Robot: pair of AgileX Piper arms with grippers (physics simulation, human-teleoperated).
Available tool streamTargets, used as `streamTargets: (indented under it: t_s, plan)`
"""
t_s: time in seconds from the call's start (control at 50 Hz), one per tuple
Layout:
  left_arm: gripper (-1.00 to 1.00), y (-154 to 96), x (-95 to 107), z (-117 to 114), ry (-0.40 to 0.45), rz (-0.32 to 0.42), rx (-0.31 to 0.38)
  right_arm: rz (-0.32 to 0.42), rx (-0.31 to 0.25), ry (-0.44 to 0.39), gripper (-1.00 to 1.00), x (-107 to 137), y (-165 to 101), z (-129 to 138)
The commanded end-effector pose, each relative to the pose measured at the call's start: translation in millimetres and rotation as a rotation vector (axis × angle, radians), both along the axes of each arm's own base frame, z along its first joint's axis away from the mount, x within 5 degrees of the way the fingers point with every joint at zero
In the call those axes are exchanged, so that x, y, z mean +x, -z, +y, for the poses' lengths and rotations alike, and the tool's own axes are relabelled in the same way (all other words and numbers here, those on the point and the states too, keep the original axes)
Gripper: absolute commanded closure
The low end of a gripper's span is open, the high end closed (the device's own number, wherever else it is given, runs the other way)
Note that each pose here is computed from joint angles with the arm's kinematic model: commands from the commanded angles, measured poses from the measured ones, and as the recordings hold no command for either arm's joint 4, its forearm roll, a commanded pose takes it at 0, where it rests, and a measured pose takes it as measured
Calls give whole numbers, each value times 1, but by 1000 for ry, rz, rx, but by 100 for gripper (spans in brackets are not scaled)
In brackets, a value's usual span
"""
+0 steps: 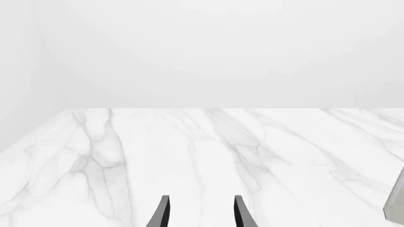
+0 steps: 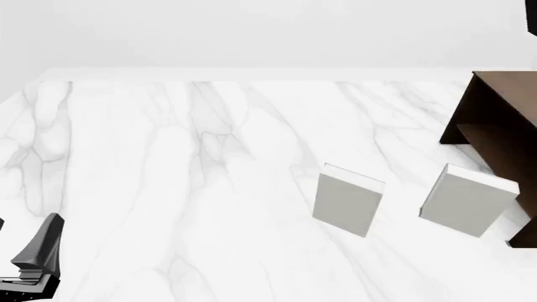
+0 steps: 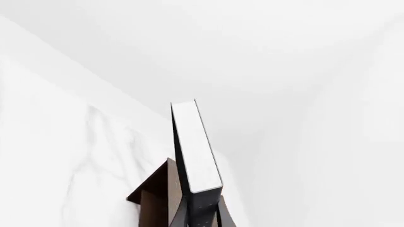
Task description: Pick up the book on the left and place it on top of the shelf.
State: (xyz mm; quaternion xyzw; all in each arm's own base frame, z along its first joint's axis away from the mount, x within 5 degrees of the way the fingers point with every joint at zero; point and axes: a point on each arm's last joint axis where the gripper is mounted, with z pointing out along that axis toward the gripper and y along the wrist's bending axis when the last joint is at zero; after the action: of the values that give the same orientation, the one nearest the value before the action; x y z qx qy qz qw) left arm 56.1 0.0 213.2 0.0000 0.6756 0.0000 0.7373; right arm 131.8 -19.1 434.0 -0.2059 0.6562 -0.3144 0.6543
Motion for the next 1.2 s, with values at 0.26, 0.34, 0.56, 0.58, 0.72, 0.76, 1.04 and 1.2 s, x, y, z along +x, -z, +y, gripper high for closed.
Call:
streamTargets:
  t_s: [0.26, 0.34, 0.56, 0.58, 0.72, 0.76, 1.04, 1.2]
  plan:
    - [-100, 0, 0, 0, 0, 0, 0, -11, -17, 99, 100, -2, 1, -13]
    - [-100, 0, 0, 0, 0, 0, 0, -8, -24, 116, 100, -3, -1, -15]
    - [-100, 0, 0, 0, 0, 0, 0, -10, -47, 160, 100, -10, -4, -19]
    - [-100, 0, 0, 0, 0, 0, 0, -10, -45, 164, 100, -10, -3, -19]
    - [-100, 0, 0, 0, 0, 0, 0, -5, -50, 190, 100, -10, 0, -23]
    - [-100, 0, 0, 0, 0, 0, 0, -3, -50, 198, 100, -8, 0, -24]
    - [-100, 0, 0, 0, 0, 0, 0, 23, -73, 244, 100, 6, 11, -36]
    - [-100, 0, 0, 0, 0, 0, 0, 22, -76, 268, 100, 8, 6, -41]
